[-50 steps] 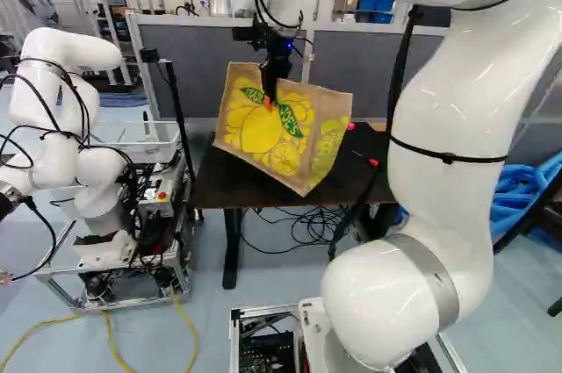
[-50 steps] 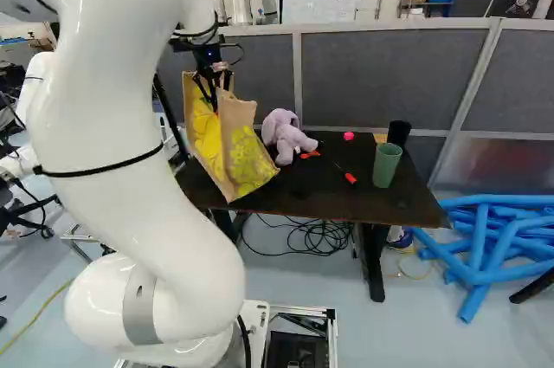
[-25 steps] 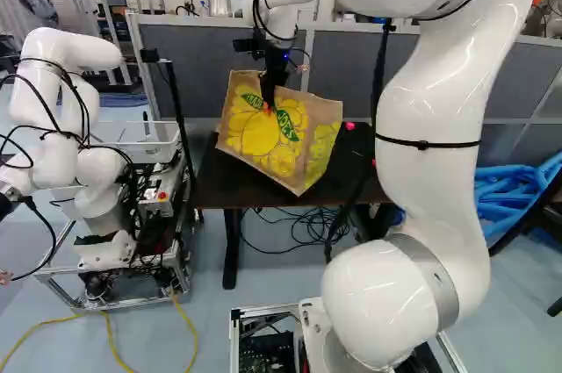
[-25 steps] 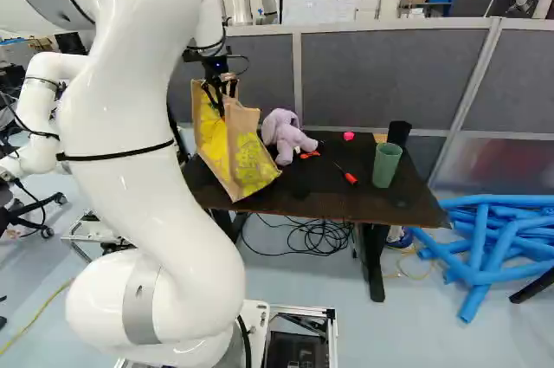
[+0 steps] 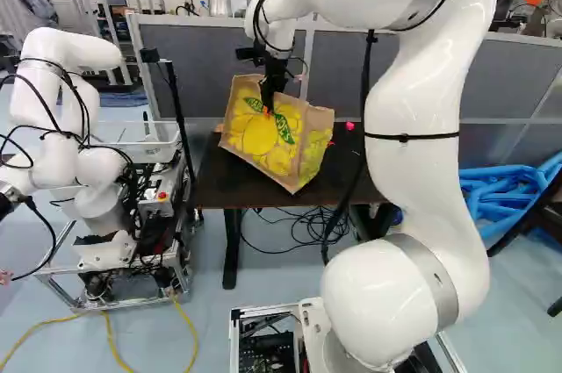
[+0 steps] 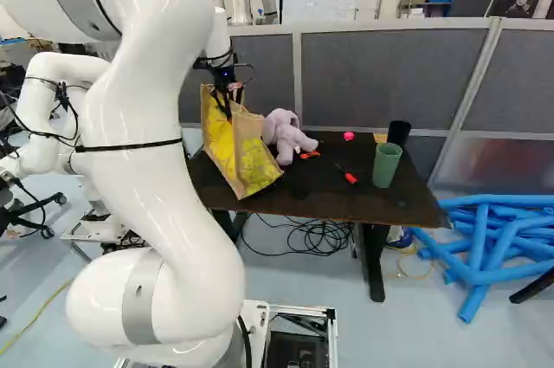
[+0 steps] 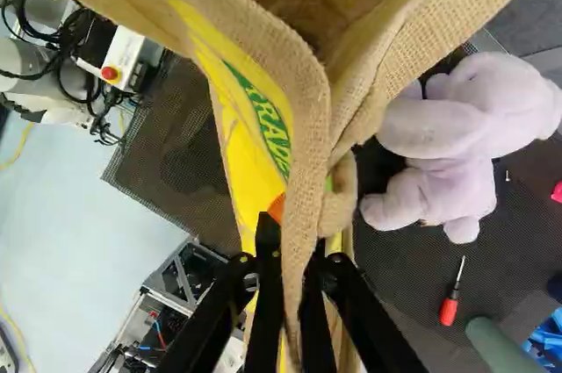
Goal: Pick up the bag on the ground and place it on the table
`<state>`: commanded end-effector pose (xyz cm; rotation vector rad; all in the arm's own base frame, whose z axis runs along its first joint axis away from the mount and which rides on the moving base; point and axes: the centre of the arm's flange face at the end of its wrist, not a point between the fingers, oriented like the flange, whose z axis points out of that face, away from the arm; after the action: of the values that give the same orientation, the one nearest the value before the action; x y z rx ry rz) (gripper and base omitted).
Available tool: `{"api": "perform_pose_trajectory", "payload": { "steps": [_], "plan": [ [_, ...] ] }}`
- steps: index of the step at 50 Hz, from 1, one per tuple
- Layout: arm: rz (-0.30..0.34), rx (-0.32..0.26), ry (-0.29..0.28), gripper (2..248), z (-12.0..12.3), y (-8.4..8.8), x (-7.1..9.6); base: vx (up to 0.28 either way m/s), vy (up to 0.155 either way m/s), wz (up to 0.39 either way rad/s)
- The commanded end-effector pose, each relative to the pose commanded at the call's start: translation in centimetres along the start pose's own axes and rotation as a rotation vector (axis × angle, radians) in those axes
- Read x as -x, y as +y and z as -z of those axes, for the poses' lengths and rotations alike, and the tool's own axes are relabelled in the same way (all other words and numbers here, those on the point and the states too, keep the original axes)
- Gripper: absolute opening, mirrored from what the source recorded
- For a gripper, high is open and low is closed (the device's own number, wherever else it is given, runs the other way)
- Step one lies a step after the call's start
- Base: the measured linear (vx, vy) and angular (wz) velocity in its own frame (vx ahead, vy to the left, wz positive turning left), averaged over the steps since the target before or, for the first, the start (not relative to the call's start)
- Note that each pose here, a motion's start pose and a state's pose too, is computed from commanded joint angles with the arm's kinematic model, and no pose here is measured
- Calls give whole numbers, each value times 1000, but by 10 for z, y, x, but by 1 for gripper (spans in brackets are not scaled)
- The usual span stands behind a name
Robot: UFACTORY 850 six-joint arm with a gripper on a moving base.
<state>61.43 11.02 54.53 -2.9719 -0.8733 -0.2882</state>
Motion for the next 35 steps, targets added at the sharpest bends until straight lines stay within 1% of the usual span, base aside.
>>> {"api": "perform_pose_trajectory", "payload": {
  "steps": [10,24,35],
  "plan": [
    [-6,4,5,22,-16,7,-6,0,0,0],
    [1,-7,-19,22,-38,5,-12,0,0,0],
    [2,-10,-25,22,-43,5,-13,0,0,0]
  ]
}}
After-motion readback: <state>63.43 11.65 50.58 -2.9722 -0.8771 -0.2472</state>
